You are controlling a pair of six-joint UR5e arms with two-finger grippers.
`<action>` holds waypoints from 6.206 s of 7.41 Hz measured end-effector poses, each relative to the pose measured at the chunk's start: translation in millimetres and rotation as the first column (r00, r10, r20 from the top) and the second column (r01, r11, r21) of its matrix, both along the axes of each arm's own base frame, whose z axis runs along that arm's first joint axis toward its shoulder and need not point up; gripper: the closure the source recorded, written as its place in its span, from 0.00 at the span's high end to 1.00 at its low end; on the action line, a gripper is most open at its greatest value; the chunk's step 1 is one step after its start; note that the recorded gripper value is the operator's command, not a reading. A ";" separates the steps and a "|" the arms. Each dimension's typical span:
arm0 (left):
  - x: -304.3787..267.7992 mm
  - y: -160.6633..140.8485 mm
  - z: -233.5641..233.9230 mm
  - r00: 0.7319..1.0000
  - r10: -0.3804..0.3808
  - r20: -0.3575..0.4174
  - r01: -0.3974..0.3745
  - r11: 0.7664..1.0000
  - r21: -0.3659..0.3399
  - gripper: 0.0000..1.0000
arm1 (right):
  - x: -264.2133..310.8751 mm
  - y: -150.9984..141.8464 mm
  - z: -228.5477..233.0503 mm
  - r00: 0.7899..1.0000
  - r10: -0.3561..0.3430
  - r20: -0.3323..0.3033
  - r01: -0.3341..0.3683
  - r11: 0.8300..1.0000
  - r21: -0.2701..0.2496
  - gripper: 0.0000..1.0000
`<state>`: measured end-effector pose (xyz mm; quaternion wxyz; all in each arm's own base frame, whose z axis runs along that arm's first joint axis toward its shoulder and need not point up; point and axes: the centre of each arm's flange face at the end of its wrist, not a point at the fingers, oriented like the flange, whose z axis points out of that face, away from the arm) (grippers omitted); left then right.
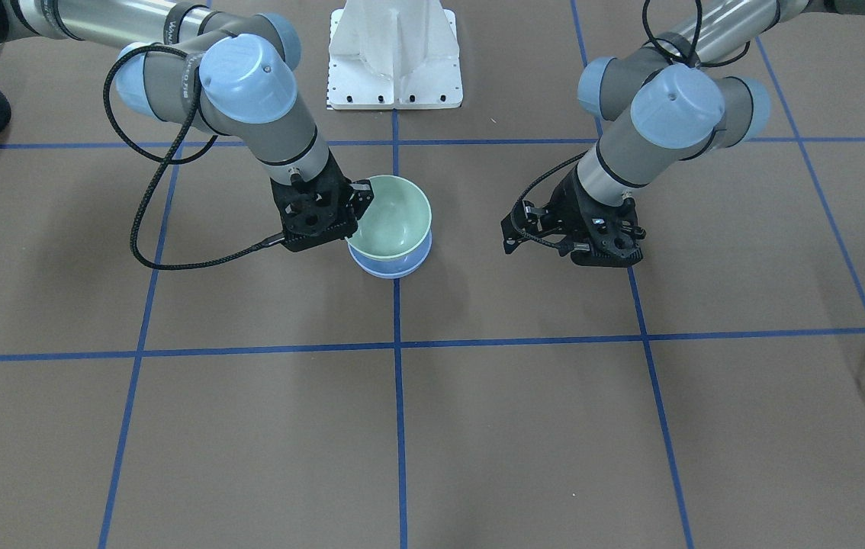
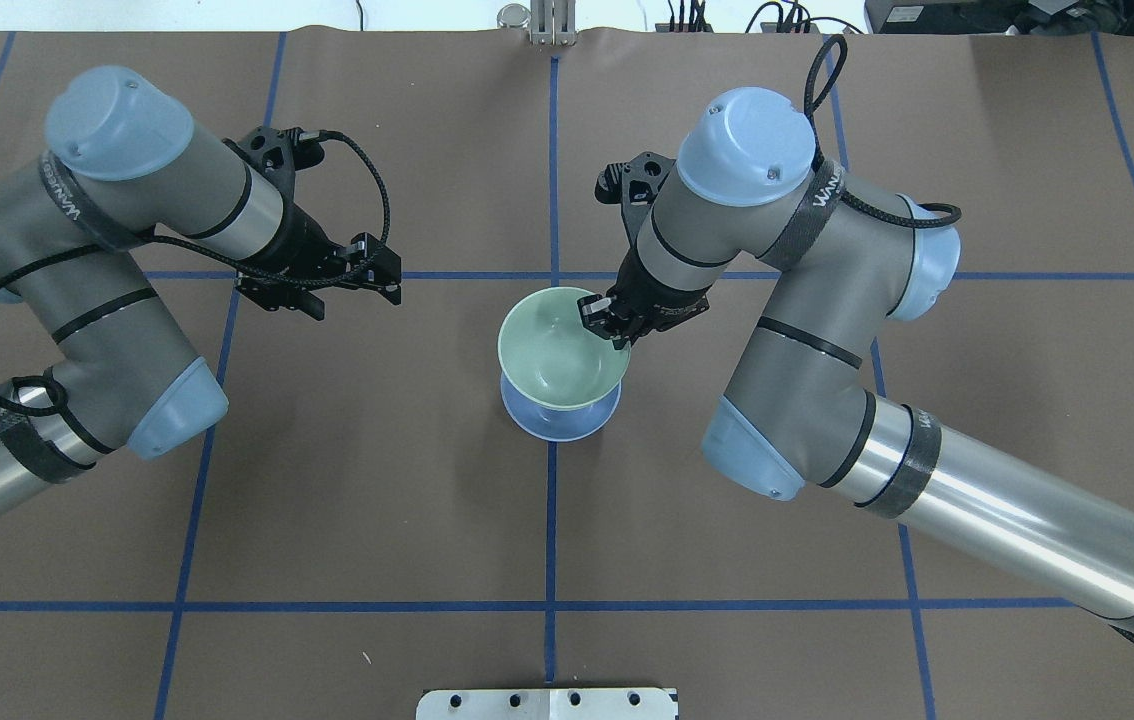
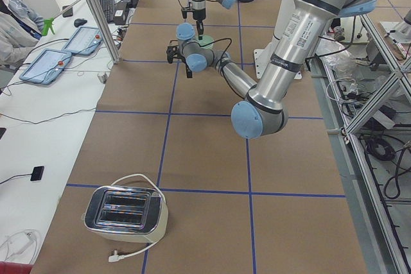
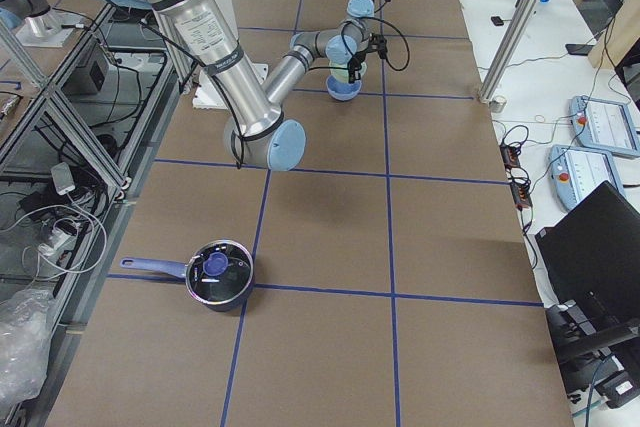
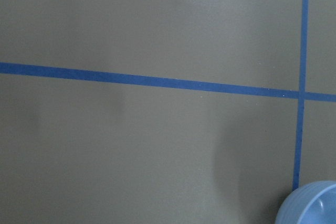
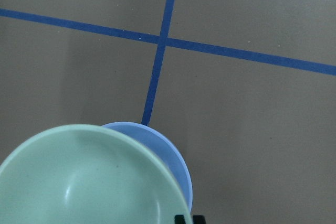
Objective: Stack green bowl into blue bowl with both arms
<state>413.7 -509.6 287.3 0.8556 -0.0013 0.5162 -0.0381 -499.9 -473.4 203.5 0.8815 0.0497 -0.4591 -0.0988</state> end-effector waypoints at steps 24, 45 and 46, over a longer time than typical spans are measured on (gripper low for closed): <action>-129.0 -44.3 57.3 1.000 0.020 0.010 -0.021 0.994 0.107 0.98 | 134.9 -81.1 -6.6 0.971 0.237 0.038 -0.240 0.967 0.087 1.00; -486.2 58.8 343.7 0.935 0.104 0.340 -0.150 0.982 0.114 1.00 | 541.1 8.6 422.8 0.953 0.152 -0.262 -0.204 0.962 -0.183 1.00; -486.2 60.9 345.3 0.935 0.105 0.339 -0.151 0.982 0.112 1.00 | 541.0 8.4 422.0 0.953 0.153 -0.261 -0.204 0.962 -0.182 1.00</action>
